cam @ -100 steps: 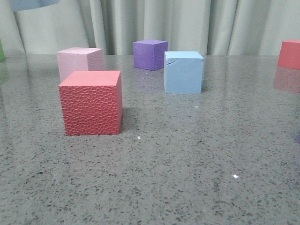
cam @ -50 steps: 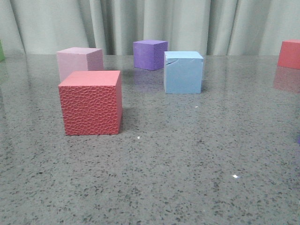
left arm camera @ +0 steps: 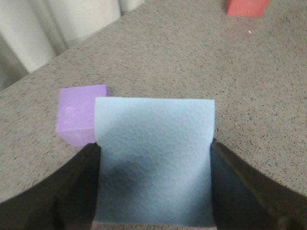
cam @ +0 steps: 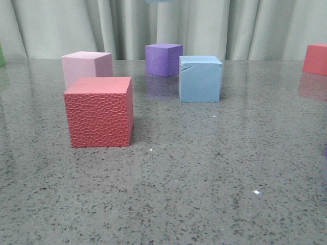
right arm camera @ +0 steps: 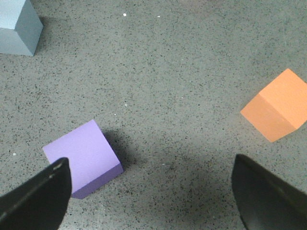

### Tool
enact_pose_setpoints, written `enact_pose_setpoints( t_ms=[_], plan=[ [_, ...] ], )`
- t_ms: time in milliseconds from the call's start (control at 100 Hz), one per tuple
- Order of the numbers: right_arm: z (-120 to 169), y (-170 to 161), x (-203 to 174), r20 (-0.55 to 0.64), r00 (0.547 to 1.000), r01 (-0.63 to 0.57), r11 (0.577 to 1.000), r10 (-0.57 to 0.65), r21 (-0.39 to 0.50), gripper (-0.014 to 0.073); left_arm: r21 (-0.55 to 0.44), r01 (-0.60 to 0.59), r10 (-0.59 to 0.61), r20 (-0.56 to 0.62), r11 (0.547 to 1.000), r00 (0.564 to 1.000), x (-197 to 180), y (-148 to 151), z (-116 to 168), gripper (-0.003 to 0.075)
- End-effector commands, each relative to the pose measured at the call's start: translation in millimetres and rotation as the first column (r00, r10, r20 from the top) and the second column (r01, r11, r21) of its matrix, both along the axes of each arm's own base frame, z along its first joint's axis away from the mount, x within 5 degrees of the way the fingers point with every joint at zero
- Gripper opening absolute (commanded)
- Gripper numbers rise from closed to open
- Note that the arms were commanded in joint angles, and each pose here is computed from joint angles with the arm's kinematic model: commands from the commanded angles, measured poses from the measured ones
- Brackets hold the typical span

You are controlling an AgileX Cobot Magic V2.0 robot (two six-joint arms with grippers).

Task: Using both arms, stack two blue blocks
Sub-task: 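Carry the held cube with the left gripper above the placed light-blue cube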

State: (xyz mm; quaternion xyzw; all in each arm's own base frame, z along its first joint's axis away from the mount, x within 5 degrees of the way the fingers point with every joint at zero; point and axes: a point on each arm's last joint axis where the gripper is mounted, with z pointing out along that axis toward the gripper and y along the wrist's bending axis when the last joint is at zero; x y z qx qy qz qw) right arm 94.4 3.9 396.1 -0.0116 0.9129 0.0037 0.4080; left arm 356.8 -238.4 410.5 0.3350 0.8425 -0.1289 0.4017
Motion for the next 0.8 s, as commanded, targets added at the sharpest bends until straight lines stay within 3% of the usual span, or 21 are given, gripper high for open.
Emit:
enact_pose_setpoints(
  t_ms=[0, 160, 790],
  plan=[
    [10.5, -1.5, 2.2, 0.085, 0.996, 0.005, 1.0, -0.004, -0.013, 0.0664, -0.068, 0.051, -0.042, 0.12, 0.996, 0.992, -12.0, -5.7, 32.2, 0.0294],
    [10.5, -1.5, 2.2, 0.085, 0.996, 0.005, 1.0, -0.004, -0.013, 0.0664, -0.027, 0.117, -0.112, 0.151, 0.993, 0.982, -12.0, -16.7, 30.6, 0.0294],
    [10.7, -1.5, 2.3, 0.088, 0.996, 0.005, 1.0, -0.004, -0.013, 0.0664, -0.018, 0.123, -0.119, 0.143, 0.992, 0.983, -12.4, -17.6, 28.9, 0.0294]
  ],
)
